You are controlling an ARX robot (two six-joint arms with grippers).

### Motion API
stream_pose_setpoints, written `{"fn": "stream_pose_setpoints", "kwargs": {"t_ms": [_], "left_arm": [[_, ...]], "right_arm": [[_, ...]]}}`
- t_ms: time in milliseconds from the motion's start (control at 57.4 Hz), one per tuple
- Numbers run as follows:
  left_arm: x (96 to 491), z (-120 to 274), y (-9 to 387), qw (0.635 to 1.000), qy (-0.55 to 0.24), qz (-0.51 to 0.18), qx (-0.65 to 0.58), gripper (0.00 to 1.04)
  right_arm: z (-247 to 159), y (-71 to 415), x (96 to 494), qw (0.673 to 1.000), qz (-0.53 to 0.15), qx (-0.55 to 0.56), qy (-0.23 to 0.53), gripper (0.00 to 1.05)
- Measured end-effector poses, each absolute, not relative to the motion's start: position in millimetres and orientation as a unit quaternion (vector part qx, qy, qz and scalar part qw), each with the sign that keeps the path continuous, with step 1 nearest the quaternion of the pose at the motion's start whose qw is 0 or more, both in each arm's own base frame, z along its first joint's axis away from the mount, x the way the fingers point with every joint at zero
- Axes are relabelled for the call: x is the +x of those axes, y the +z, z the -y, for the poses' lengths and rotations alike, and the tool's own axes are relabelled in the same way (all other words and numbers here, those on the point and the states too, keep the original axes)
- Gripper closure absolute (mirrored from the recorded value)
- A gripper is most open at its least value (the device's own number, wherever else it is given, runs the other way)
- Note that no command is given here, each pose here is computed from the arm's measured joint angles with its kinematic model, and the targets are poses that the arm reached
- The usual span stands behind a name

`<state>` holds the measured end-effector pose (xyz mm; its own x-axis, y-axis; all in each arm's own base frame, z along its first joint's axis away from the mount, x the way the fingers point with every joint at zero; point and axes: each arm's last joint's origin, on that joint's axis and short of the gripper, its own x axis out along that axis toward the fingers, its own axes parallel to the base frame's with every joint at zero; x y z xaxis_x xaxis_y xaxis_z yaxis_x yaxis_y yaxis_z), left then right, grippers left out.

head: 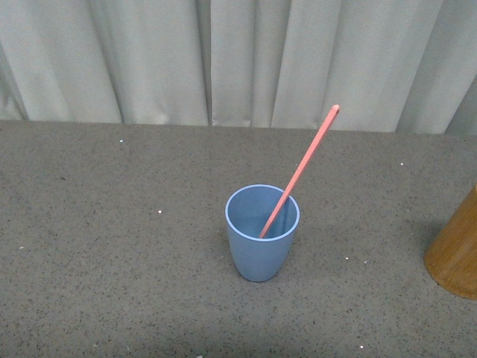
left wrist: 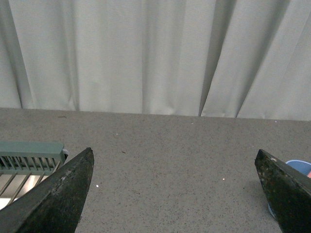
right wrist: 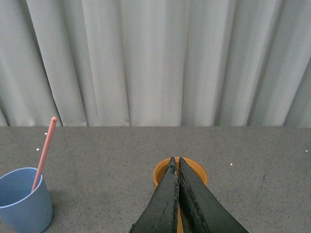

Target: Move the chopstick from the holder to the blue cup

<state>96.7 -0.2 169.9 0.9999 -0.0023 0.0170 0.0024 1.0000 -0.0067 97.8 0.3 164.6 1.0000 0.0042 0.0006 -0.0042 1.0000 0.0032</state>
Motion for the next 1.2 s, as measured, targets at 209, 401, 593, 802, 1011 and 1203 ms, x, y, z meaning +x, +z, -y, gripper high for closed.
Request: {"fn": "stream_pose_setpoints", "kwargs": {"t_ms": [209,401,593,802,1011,1203], "left_arm": [[96.7,0.2,169.9,1.0,-0.001,0.008,-0.003,0.07],[96.7,0.2,169.9,1.0,-0.001,0.008,-0.003,0.07],[96.7,0.2,169.9,1.0,-0.001,0.008,-0.003,0.07],[96.7,0.2,169.9,1.0,-0.001,0.008,-0.003,0.07],[96.7,0.2,169.9,1.0,-0.001,0.008,-0.003,0.07],[96.7,0.2,169.9,1.0,-0.001,0.008,-0.003,0.07]], "right_arm": [[-0.3,164.6,97.8,1.0,0.0,0.001,0.002,0.76],[-0.3,164.6,97.8,1.0,0.0,0.001,0.002,0.35],[-0.3,164.6,97.8,1.0,0.0,0.002,0.002,0.08],[-0.3,164.6,97.8,1.0,0.0,0.001,0.002,0.1],[-0.3,164.6,97.8,1.0,0.0,0.001,0.002,0.1],[-0.3,164.6,97.8,1.0,0.0,0.001,0.002,0.1]]}}
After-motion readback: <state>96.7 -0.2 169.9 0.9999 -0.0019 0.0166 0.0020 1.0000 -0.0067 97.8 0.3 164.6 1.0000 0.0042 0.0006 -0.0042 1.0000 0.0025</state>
